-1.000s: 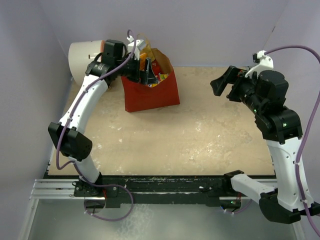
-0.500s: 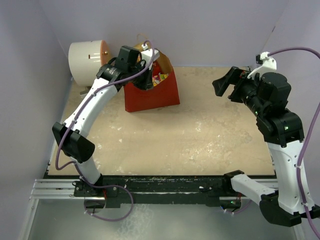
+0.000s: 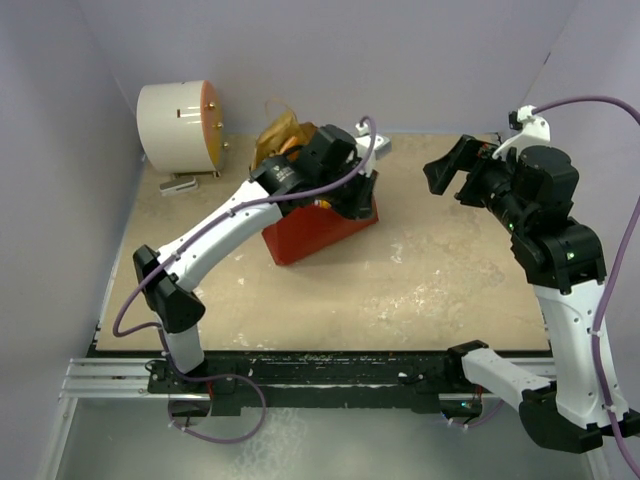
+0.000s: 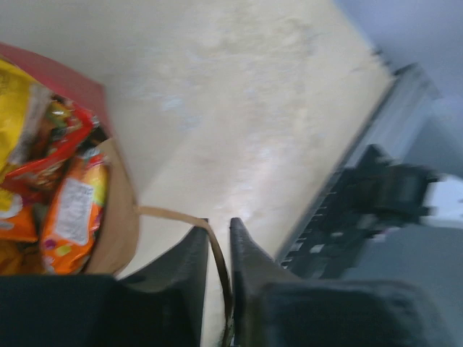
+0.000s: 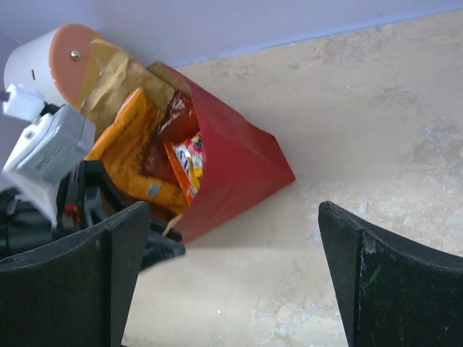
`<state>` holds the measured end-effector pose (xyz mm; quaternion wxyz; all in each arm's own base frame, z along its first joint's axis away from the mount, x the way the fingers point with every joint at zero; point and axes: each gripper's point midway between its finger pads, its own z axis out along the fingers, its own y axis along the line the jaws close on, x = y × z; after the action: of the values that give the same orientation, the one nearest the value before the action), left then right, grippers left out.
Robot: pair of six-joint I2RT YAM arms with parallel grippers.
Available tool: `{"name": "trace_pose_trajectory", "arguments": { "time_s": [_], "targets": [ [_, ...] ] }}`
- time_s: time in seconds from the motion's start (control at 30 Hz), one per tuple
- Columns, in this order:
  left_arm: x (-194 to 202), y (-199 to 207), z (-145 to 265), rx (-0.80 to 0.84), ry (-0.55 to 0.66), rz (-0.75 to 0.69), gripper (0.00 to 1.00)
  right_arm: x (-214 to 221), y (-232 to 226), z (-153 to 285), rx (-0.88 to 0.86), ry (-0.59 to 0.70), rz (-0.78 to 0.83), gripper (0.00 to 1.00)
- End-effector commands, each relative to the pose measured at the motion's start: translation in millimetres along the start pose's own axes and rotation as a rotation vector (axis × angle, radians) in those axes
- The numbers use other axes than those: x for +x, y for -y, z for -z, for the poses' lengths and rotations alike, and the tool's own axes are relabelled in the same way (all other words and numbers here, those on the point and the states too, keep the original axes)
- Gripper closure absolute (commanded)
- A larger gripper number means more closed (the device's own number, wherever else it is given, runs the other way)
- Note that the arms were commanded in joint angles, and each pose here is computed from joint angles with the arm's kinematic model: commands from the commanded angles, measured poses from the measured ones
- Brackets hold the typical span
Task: Take the snacks out of the paper bag
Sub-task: Adjust the paper bag at the center of the board.
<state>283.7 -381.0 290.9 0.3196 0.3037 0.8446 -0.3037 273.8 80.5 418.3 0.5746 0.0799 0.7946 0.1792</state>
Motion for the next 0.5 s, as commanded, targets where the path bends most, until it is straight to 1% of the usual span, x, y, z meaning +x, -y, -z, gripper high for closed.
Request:
{"name": "trace_pose_trajectory", "arguments": {
  "time_s": [0.0, 0.03, 0.07, 0.13, 0.17, 0.23, 0.3, 0.33, 0.4, 0.47],
  "targets": [
    [-52.5, 60.7, 18.4, 0.187, 0.184, 0.066, 0.51, 4.3, 0.3, 3.7, -0.005, -0.003, -0.013, 0.00],
    [-53.2, 56.7, 21.9, 0.160, 0.184, 0.052, 0.34, 6.6, 0.8, 4.4, -0.004, -0.010, -0.013, 0.00],
    [-55.6, 52.6, 28.6, 0.130, 0.191, 0.025, 0.26, 9.4, 1.4, 4.9, -0.004, -0.020, -0.014, 0.01],
    [-62.8, 37.4, 48.9, 0.039, 0.219, -0.007, 0.14, 14.0, -2.1, 5.3, -0.027, -0.040, -0.011, 0.00],
    [-67.5, 28.4, 61.9, 0.009, 0.238, -0.007, 0.10, 16.2, -4.1, 6.0, -0.039, -0.051, -0.011, 0.00],
    [-76.7, -4.1, 89.7, -0.055, 0.279, 0.045, 0.04, 20.8, -5.6, 7.3, -0.038, -0.076, -0.049, 0.00],
    [-82.3, -67.9, 123.0, -0.191, 0.325, 0.155, 0.00, 25.5, -2.8, 9.0, -0.007, -0.096, -0.113, 0.01],
    [-81.3, -92.2, 135.5, -0.246, 0.343, 0.191, 0.01, 26.5, -2.4, 10.2, -0.004, -0.098, -0.123, 0.00],
    [-80.0, -137.2, 158.7, -0.364, 0.378, 0.268, 0.01, 31.0, -8.9, 7.5, -0.060, -0.100, -0.095, 0.00],
    [-76.6, -177.9, 171.0, -0.455, 0.390, 0.365, 0.01, 36.0, -15.2, 4.7, -0.099, -0.122, -0.092, 0.00]
  ]
}}
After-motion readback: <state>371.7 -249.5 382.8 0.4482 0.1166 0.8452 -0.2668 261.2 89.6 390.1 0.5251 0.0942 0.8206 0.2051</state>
